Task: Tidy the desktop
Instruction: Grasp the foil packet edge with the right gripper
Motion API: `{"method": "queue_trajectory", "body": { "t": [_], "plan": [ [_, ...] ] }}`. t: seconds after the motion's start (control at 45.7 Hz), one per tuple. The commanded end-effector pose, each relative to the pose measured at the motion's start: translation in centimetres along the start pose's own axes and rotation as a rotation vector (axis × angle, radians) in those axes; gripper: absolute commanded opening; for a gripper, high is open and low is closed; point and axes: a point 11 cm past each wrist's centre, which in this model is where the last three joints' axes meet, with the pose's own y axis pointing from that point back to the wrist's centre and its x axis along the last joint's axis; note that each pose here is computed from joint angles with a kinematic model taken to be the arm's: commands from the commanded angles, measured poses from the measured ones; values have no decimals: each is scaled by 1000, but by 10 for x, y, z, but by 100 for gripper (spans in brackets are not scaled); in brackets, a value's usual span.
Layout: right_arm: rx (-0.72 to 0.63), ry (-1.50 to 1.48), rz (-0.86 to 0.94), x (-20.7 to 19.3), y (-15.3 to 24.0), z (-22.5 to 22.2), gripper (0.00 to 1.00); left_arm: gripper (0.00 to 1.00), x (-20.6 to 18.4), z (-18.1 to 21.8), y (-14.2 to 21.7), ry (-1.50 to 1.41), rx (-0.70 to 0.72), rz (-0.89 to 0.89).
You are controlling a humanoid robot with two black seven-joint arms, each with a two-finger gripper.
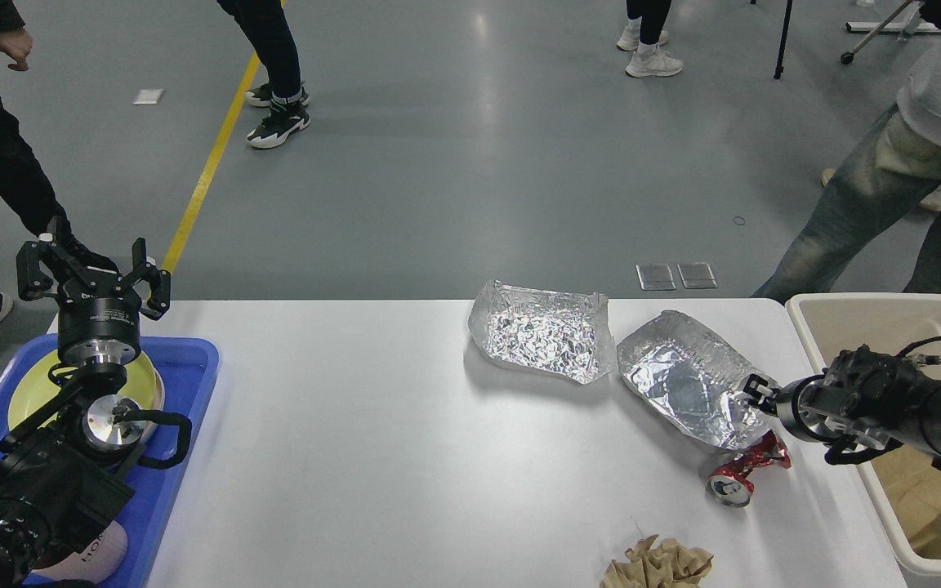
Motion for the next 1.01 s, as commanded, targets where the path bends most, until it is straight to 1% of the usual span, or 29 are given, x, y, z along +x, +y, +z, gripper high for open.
{"method": "queue_trajectory", "body": {
  "t": [0.0, 0.088, 0.219, 0.285, 0.307, 0.416, 0.438, 0.547, 0.723, 0.766, 0.876, 0.985],
  "plan": [
    [6, 11, 1, -6, -2, -6, 27, 96, -1, 0, 0, 0, 0, -1],
    [12, 12, 47, -2, -2, -10, 20, 96, -1, 0, 0, 0, 0, -1],
    [17, -1, 154, 9, -1, -13, 19, 96, 0, 0, 0, 0, 0, 0],
    [13, -3, 175, 10, -1, -12, 18, 96, 0, 0, 0, 2, -1, 0],
    [13, -4, 174, 10, -1, -12, 17, 96, -1, 0, -1, 2, -1, -2],
    [11, -1, 150, 2, -1, -12, 1, 96, 0, 0, 0, 1, 0, -1],
    [11, -1, 145, 1, -1, -12, 0, 96, 0, 0, 0, 0, 0, 0],
    [7, 3, 115, -6, 0, -10, 0, 96, 0, 0, 0, 0, 0, 0],
    [-5, 12, 115, -3, 3, -6, 0, 96, 0, 0, 0, 1, -1, 1],
    [-3, 5, 132, 7, 7, -5, 0, 96, 0, 0, 0, 0, 0, 0],
    [-20, -39, 175, 40, 23, 11, 0, 96, -1, 0, 0, 0, 0, -1],
    [-17, -105, 207, 79, 53, 25, 0, 96, 0, 0, 0, 1, -1, 1]
  ]
}}
